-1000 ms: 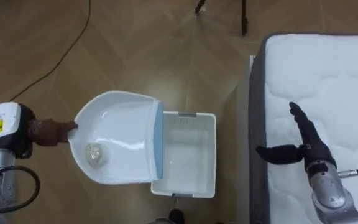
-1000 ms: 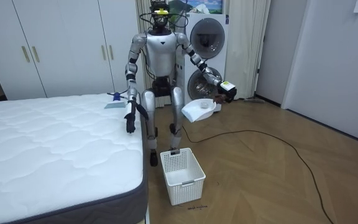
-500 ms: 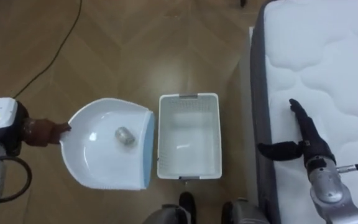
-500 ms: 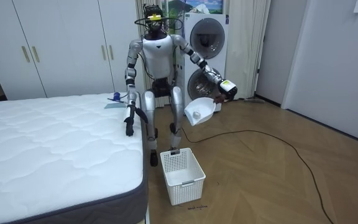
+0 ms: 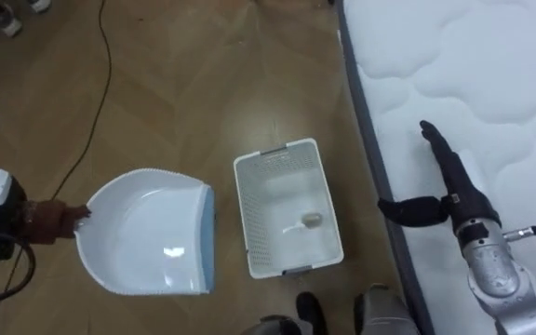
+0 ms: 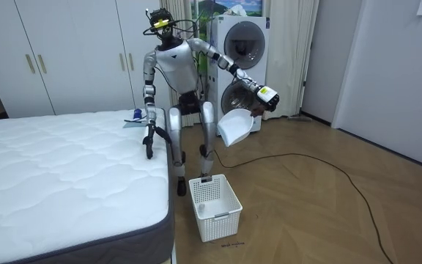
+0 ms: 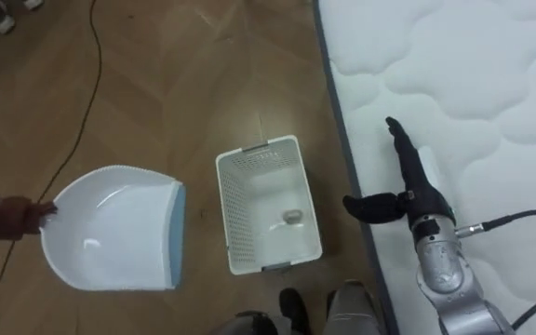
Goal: Clean bed
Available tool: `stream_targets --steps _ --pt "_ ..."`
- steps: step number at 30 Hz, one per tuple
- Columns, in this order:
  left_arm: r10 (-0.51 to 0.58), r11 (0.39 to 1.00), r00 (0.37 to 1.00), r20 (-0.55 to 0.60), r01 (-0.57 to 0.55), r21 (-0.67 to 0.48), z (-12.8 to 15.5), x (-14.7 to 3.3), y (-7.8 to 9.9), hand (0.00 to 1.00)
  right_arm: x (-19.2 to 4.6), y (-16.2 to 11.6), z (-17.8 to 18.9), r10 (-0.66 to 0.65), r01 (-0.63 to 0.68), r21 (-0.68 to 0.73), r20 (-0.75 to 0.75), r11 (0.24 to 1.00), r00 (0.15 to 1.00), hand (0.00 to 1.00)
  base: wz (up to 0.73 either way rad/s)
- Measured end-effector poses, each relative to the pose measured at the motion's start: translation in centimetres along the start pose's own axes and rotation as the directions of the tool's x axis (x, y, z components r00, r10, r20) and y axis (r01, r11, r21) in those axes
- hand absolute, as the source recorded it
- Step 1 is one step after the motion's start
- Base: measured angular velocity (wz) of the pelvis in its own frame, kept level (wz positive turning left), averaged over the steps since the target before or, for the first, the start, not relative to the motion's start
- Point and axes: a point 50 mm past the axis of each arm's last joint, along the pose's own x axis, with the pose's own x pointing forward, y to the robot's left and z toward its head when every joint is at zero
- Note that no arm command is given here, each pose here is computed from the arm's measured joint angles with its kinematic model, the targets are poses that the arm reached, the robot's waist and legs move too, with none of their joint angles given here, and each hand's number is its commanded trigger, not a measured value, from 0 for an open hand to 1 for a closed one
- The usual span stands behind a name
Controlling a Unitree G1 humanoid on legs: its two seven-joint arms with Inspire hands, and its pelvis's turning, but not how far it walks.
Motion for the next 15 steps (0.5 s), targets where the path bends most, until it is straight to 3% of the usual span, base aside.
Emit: stream_targets --steps 8,15 --pt "0.021 1.000 1.000 0.009 -0.021 -0.007 0.3 0.2 0.5 1.00 -0.3 0.1 0.2 0.011 -0.011 -0.032 0.024 0.999 1.000 0.00 0.04" --pt "0.112 0.986 0.994 0.008 -0.110 -0.124 0.6 0.2 1.0 1.00 -0.3 0.3 0.5 0.016 -0.015 -0.013 0.045 1.000 0.999 0.00 -0.06"
